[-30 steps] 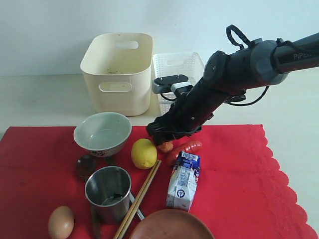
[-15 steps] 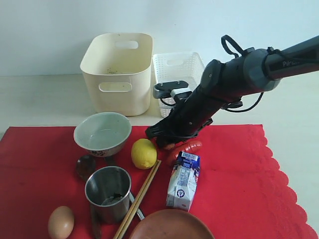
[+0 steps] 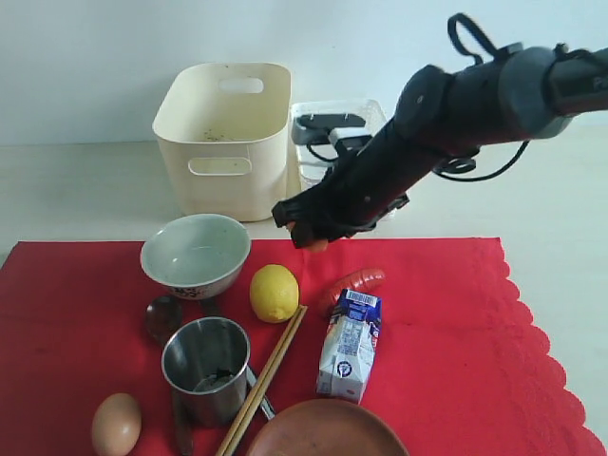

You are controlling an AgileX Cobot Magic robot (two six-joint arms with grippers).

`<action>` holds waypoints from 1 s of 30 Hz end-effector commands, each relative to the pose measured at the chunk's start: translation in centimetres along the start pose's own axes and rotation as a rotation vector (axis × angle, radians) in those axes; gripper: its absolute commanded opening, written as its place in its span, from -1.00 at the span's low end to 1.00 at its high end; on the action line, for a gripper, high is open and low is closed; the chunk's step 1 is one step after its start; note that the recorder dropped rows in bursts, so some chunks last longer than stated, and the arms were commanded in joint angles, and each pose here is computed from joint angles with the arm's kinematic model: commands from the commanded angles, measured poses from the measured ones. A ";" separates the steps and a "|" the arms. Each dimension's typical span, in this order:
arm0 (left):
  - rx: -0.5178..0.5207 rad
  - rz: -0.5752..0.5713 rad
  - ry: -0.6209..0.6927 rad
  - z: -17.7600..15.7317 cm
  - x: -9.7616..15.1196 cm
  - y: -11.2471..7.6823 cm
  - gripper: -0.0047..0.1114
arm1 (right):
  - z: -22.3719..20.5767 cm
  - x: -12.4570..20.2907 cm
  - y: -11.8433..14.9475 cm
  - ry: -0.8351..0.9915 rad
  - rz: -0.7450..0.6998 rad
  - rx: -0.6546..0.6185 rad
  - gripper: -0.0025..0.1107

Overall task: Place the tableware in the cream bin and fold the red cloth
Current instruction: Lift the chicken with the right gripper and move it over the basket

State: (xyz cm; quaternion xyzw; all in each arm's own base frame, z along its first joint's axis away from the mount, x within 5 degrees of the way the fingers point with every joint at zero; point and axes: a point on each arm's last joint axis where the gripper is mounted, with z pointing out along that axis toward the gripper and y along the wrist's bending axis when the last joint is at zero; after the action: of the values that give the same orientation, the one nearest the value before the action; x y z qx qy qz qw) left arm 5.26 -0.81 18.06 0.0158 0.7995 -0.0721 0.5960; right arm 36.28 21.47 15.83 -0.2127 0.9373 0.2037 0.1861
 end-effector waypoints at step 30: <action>-0.002 -0.009 -0.014 0.0 -0.1 0.0 -0.92 | -8.7 -7.1 -1.8 -0.446 -0.156 0.143 -0.96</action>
State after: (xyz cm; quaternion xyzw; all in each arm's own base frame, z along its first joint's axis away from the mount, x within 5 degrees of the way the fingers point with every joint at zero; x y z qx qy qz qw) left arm 5.26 -0.81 18.06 0.0158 0.7995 -0.0721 0.5960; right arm 39.10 18.90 26.47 -0.2301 0.8644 0.1729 0.4123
